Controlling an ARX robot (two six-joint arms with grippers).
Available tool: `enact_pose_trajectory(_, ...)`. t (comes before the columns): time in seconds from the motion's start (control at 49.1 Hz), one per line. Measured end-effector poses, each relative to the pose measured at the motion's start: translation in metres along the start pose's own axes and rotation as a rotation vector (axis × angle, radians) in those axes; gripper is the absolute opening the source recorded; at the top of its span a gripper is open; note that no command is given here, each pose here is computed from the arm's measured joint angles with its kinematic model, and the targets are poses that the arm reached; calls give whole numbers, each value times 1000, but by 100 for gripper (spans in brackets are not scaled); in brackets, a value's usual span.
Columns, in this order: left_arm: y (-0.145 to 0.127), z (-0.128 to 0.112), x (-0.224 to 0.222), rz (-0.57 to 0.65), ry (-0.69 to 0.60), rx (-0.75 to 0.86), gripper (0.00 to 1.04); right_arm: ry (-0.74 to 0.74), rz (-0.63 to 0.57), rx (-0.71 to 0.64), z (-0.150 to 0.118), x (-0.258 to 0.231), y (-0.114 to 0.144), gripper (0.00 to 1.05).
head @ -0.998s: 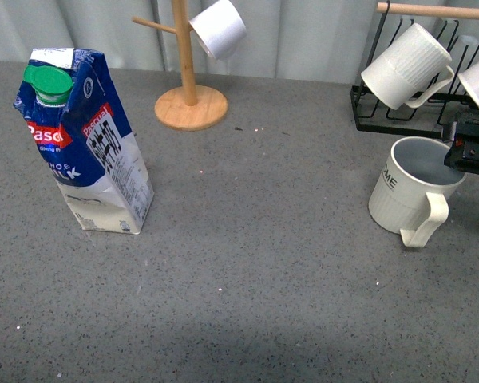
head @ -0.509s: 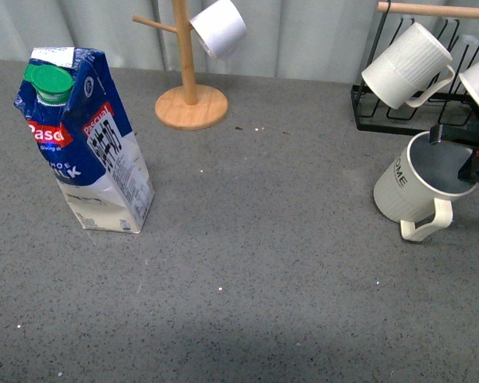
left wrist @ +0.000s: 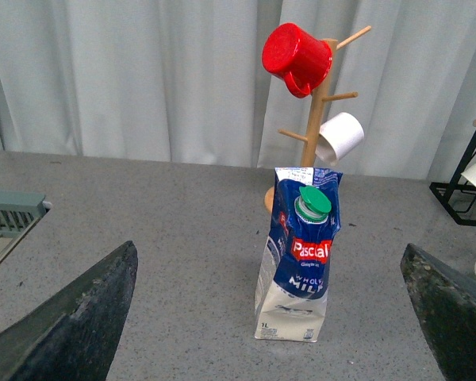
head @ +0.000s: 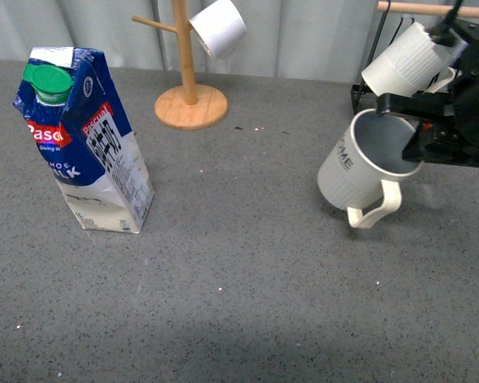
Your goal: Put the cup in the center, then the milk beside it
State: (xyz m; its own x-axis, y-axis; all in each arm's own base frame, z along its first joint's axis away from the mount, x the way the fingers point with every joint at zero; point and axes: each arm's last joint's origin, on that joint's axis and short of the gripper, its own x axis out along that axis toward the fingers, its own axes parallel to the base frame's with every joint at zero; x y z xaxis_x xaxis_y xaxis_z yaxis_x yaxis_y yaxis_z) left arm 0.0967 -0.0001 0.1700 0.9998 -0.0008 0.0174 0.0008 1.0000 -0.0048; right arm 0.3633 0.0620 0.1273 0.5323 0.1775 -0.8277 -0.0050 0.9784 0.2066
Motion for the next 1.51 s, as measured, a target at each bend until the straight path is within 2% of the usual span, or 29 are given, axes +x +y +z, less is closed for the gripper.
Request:
enact_pose_trajectory(0.122, 0, 0, 0, 0, 0, 0, 98, 24, 32, -37, 0, 6, 25, 1)
enact_pose_trajectory(0.285, 0, 0, 0, 0, 0, 0, 98, 78, 50, -67, -6, 18, 46, 1)
enact_pose_trajectory(0.753, 0, 0, 0, 0, 0, 0, 98, 113, 66, -96, -9, 35, 73, 1)
enact_pose_trajectory(1.038, 0, 0, 0, 0, 0, 0, 98, 119, 59, -93, -10, 39, 74, 2)
enact_pose_trajectory(1.099, 0, 0, 0, 0, 0, 0, 98, 119, 59, -91, -10, 39, 74, 13)
enact_pose_trajectory(1.283, 0, 0, 0, 0, 0, 0, 98, 97, 66, -79, -6, 38, 72, 38)
enact_pose_trajectory(1.425, 0, 0, 0, 0, 0, 0, 98, -14, 99, -69, 7, 22, 71, 68)
enact_pose_trajectory(1.507, 0, 0, 0, 0, 0, 0, 98, -65, 115, -71, 14, 10, 72, 79)
